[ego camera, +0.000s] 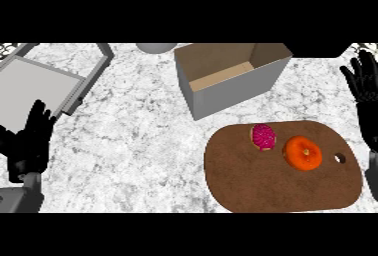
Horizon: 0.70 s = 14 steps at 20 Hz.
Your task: Pick the squash from the cutting board and place it in the cardboard box
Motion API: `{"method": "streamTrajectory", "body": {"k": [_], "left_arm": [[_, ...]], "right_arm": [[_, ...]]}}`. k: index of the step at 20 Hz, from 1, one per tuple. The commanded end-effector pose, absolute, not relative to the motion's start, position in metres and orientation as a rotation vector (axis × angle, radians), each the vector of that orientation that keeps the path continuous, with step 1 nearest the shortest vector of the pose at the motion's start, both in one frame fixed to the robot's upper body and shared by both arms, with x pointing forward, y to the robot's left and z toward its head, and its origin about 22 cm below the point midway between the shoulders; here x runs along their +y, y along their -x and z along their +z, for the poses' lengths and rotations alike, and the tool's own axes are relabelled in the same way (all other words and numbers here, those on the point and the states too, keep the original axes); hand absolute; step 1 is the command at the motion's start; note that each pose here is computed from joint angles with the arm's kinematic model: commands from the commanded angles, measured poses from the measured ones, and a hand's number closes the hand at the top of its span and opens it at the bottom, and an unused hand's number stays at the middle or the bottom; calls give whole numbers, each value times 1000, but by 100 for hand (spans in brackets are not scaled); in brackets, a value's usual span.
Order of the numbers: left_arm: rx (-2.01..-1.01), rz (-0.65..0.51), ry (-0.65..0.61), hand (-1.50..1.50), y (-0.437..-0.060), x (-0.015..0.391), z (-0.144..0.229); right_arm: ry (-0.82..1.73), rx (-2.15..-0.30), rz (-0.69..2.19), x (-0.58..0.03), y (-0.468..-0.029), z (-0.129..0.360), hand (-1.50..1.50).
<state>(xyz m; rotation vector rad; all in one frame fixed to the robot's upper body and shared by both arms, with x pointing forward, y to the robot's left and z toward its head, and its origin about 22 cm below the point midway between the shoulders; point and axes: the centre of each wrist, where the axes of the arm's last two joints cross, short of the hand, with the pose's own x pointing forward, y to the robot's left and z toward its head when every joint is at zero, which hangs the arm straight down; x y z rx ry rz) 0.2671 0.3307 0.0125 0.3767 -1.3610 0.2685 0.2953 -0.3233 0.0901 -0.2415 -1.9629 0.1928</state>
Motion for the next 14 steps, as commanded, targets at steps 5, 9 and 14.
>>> {"method": "streamTrajectory", "body": {"k": [5,9,14], "left_arm": [[-1576,-161,-202,0,-279,278,36],[-1607,-238,-130,0,-282,265,46],[-1598,-358,-52,0,-278,245,44]], "right_arm": [[579,-1525,-284,-314,-262,16,-150],[994,-1337,-21,-371,-223,-15,-150],[1247,-1200,140,-362,-185,-49,-150]]}}
